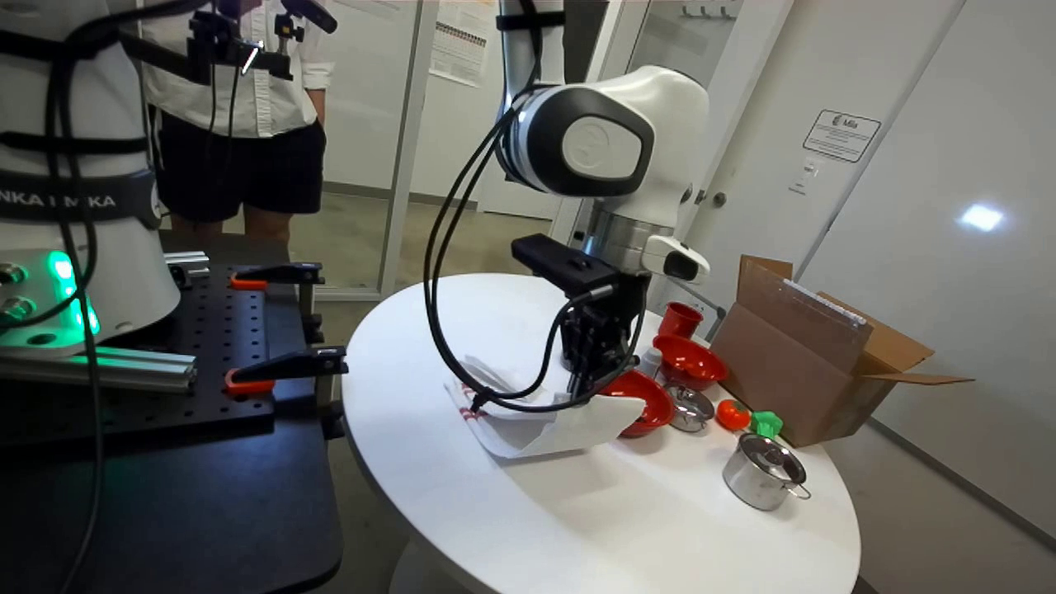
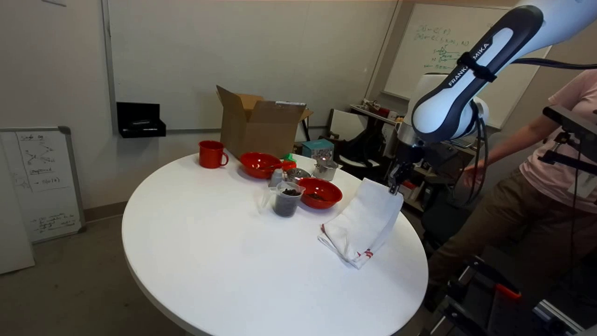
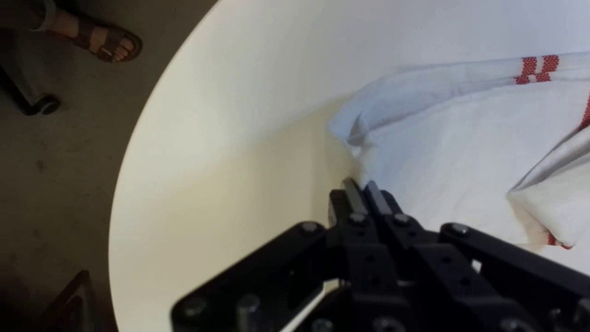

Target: Fold the towel in half then fold it in half again

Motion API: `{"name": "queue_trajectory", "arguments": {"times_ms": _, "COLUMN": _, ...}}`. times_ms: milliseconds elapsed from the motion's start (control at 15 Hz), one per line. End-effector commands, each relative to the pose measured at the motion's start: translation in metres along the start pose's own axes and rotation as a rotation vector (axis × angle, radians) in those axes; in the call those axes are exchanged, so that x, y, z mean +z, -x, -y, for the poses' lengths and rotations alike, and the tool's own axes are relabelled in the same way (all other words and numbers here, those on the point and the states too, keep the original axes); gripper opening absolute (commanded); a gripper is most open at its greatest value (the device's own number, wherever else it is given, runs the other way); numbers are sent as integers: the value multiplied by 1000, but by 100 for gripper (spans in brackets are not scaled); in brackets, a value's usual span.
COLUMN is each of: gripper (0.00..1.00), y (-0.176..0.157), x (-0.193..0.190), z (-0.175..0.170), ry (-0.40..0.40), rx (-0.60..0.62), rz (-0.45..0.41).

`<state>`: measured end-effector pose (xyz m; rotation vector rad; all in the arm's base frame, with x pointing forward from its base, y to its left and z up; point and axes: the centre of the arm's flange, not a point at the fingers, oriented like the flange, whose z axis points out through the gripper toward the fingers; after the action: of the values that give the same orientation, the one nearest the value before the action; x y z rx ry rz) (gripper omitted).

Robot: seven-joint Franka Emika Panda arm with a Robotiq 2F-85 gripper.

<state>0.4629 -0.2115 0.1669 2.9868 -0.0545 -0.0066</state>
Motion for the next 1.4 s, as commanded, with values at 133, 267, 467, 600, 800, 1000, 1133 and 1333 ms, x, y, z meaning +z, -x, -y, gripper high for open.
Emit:
{"name": "queue_trajectory", "arguments": {"times_ms": 133, "gripper": 29, "y": 7, "x": -1, "z": -9, "ry": 28, "rx": -101, "rz": 23}}
{"name": "queue_trajectory", "arguments": {"times_ms": 267, "gripper": 34, "y": 7, "x": 3, "z": -5, "ry": 30, "rx": -122, "rz": 31}}
{"name": "queue_trajectory", "arguments": {"times_ms": 467, "gripper": 58, "y": 8, "x": 2, "z": 4, "ry": 37, "rx": -144, "rz": 25}}
{"name": "queue_trajectory", "arguments": {"times_ms": 600, "gripper": 71, "y": 9, "x": -1, "z": 11, "ry": 42, "rx": -150, "rz": 14}}
{"name": "queue_trajectory", "arguments": {"times_ms": 800, "gripper": 94, "y": 6, "x": -5, "z": 26, "ry": 45, "rx": -143, "rz": 1}}
{"name": "queue_trajectory", "arguments": {"times_ms": 1000, "gripper": 100, "y": -6, "x": -2, "z": 57, "ry": 19, "rx": -144, "rz": 8}}
{"name": "queue_trajectory", "arguments": {"times_ms": 1133, "gripper": 100, "y": -12, "x": 2, "z": 78, "ry": -17, "rx": -164, "rz": 5}}
{"name": "queue_trajectory", "arguments": {"times_ms": 1333, "gripper": 100, "y": -12, "x": 6, "z": 100, "ry": -59, "rx": -166, "rz": 13}}
